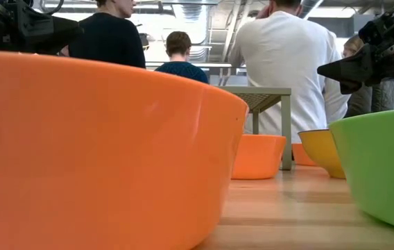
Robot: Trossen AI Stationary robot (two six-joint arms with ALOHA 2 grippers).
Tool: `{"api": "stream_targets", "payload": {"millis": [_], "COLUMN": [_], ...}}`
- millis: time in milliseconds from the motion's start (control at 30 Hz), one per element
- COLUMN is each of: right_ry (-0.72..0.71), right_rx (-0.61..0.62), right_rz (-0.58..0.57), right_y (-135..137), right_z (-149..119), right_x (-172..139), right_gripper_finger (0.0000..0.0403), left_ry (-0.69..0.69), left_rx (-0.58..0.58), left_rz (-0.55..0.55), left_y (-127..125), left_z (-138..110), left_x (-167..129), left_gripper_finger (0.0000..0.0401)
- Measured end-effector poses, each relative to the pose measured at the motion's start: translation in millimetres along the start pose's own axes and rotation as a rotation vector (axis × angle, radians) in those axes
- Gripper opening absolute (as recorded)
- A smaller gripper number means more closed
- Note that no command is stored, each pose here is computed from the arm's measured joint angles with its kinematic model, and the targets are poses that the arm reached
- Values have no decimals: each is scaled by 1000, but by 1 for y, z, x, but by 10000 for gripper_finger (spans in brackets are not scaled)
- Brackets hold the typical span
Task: Pick & Place Mini bowls
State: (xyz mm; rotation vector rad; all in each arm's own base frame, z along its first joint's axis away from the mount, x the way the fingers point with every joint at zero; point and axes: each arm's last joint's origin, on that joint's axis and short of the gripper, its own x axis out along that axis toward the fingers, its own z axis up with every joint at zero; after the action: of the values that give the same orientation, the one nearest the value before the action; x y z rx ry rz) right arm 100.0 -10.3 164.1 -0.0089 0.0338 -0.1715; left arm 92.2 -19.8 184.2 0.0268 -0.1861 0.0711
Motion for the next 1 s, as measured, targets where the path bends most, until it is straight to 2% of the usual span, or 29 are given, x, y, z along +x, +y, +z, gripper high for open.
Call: {"api": "stream_targets", "payload": {"millis": [300, 533, 700, 867, 1000], "right_ry": [-15, -111, -177, -269, -298], "right_rx": [2, 13, 43, 30, -2], "right_rz": [-1, -2, 2, 9, 11], "right_y": [0, 0, 0, -1, -1], "right_z": [1, 10, 17, 34, 58], "right_x": [0, -1, -1, -5, -11], "right_gripper_finger": [1, 1, 1, 7, 39], "left_ry": [-21, -37, -114, -147, -143], "left_rx": [-7, -13, -49, -67, -69], "left_rz": [2, 4, 11, 46, 87], "left_y": [0, 0, 1, 3, 5], "left_z": [2, 4, 12, 20, 36], "left_x": [0, 0, -1, -1, 3], "left_gripper_finger": [85, 85, 85, 85, 86]}}
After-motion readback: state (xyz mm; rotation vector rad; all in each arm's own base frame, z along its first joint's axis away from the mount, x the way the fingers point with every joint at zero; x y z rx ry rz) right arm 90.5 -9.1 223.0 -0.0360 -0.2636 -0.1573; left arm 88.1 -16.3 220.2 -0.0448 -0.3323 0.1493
